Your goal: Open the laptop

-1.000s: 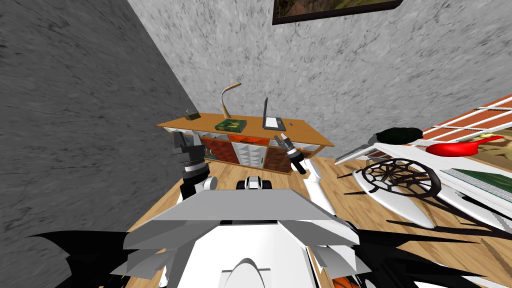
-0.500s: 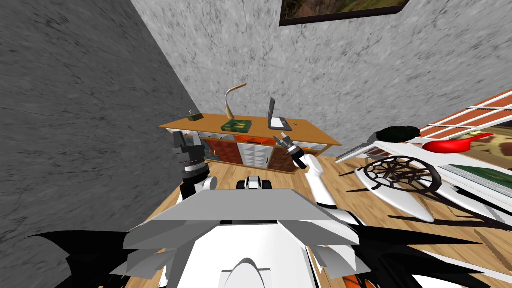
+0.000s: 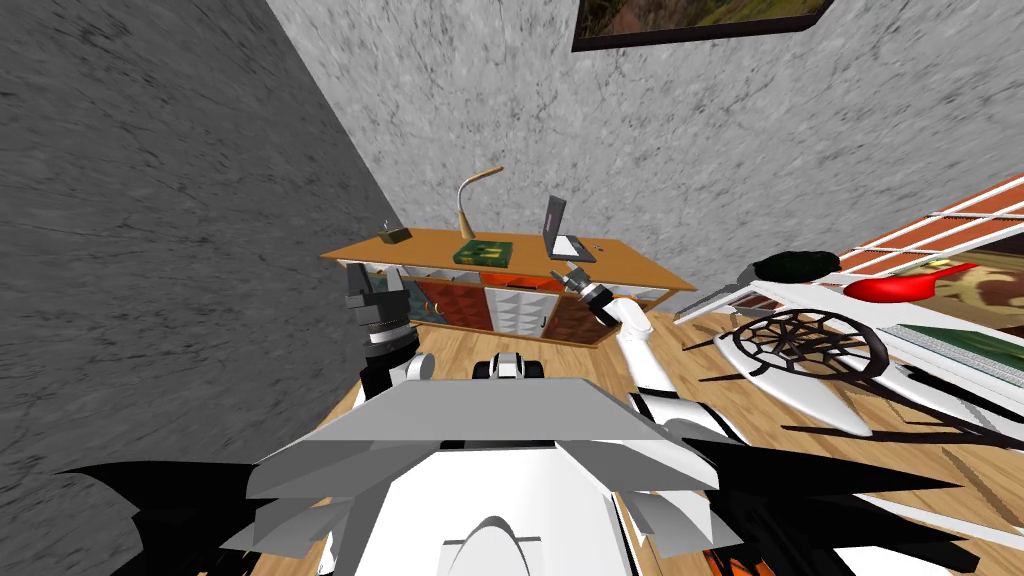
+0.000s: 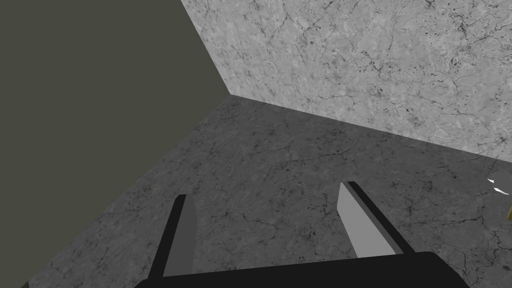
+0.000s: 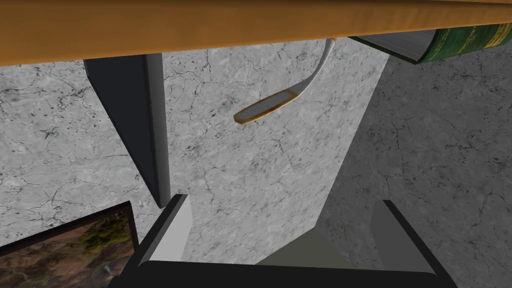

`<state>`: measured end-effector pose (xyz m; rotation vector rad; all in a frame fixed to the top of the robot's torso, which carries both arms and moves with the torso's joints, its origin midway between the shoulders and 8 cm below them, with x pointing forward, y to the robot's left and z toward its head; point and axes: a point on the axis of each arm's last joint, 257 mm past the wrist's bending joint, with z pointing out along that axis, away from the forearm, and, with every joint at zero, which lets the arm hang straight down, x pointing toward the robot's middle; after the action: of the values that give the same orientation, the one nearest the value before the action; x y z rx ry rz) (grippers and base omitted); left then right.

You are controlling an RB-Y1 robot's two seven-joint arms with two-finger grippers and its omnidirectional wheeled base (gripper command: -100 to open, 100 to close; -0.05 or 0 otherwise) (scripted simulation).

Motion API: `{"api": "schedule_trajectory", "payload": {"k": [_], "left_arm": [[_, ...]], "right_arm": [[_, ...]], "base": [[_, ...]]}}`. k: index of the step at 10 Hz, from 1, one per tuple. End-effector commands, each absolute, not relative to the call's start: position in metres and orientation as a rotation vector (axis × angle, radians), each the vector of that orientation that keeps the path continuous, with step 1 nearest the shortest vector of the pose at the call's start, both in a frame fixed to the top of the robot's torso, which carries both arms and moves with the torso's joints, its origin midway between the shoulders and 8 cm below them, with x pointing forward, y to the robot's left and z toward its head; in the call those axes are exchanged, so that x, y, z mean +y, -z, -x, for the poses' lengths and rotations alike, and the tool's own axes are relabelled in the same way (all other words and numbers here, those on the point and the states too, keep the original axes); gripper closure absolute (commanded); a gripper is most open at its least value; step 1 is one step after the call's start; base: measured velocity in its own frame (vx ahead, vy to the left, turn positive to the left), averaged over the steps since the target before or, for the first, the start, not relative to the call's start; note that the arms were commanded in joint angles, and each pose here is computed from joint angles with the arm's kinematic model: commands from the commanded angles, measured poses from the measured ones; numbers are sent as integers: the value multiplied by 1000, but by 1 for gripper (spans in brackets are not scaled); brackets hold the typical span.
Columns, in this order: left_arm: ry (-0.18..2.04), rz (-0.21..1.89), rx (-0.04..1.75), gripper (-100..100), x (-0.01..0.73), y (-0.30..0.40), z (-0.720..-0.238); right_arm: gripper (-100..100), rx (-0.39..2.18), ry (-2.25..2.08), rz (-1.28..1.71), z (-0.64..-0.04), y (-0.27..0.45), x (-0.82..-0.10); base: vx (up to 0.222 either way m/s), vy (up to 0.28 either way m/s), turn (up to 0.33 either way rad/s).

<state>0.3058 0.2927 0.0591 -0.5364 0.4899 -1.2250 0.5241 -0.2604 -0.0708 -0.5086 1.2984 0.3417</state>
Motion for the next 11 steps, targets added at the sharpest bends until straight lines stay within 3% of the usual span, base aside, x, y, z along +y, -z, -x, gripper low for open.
{"api": "schedule_trajectory", "payload": {"k": [1, 11], "left_arm": [[1225, 536, 490, 0, 293, -59, -306], [1225, 536, 490, 0, 293, -59, -306]], "right_arm": [[-100, 1326, -232, 576, -543, 69, -284], [-100, 1439, 156, 687, -604, 40, -405]], "base": [[29, 174, -34], [42, 150, -13]]}}
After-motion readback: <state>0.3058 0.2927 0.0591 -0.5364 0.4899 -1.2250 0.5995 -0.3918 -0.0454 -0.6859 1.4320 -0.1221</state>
